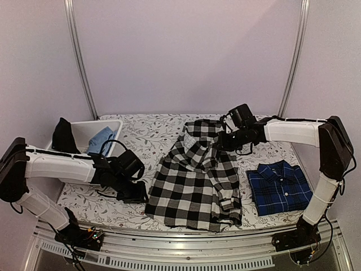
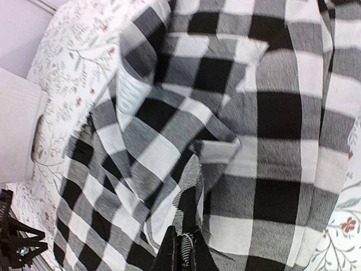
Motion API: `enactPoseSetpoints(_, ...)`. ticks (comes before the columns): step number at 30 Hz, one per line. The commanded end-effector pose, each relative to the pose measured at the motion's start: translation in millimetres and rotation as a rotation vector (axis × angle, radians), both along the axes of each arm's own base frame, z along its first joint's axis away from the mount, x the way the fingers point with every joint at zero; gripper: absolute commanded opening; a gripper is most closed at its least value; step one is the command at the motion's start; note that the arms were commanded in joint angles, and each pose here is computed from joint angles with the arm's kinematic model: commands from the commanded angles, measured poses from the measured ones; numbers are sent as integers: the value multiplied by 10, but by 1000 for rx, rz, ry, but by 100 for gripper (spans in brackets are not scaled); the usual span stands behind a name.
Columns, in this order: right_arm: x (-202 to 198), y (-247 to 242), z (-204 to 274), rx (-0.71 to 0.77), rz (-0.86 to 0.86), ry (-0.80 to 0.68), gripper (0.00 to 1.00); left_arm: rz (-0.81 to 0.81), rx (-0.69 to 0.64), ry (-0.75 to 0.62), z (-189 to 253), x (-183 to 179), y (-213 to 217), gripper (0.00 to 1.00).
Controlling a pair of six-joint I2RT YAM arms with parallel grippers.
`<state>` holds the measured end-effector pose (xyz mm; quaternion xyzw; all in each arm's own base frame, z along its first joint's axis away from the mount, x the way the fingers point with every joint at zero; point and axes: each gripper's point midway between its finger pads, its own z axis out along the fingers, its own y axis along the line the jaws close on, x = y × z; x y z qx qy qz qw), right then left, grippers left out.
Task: Fold and stack the long sleeve shirts
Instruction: Pick up the 1/3-folded shirt from the center of the board, then fold the 1/3-folded shirt at the center of the board.
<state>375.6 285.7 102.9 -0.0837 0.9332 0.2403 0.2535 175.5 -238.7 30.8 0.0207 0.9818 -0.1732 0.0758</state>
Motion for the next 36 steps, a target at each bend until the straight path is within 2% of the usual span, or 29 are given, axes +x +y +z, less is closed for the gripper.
enactPoseSetpoints(1, 143, 169, 446, 38, 46, -78, 1, 7, 8, -36, 5, 114, -34, 34)
enactPoseSetpoints(5, 275, 299, 651, 70, 71, -119, 1, -14, -19, -10, -88, 108, -135, 33)
enactPoseSetpoints(10, 437, 459, 1010, 117, 106, -197, 0, -23, -7, 14, -188, 92, -159, 26)
enactPoseSetpoints(13, 516, 543, 1249, 144, 132, -253, 0, -21, 8, 14, -214, 106, -153, 18)
enactPoseSetpoints(15, 576, 609, 1412, 163, 150, -294, 0, -20, 4, 10, -206, 127, -172, 7)
enactPoseSetpoints(17, 642, 656, 1561, 171, 167, -341, 0, -29, 0, 1, -165, 157, -208, 0)
enactPoseSetpoints(26, 943, 711, 2324, 185, 177, -567, 0, -114, 23, -70, 204, 276, -460, 0)
enactPoseSetpoints(36, 1216, 35, 2770, 91, -26, -698, 0, -290, 13, -74, 452, 144, -909, 0)
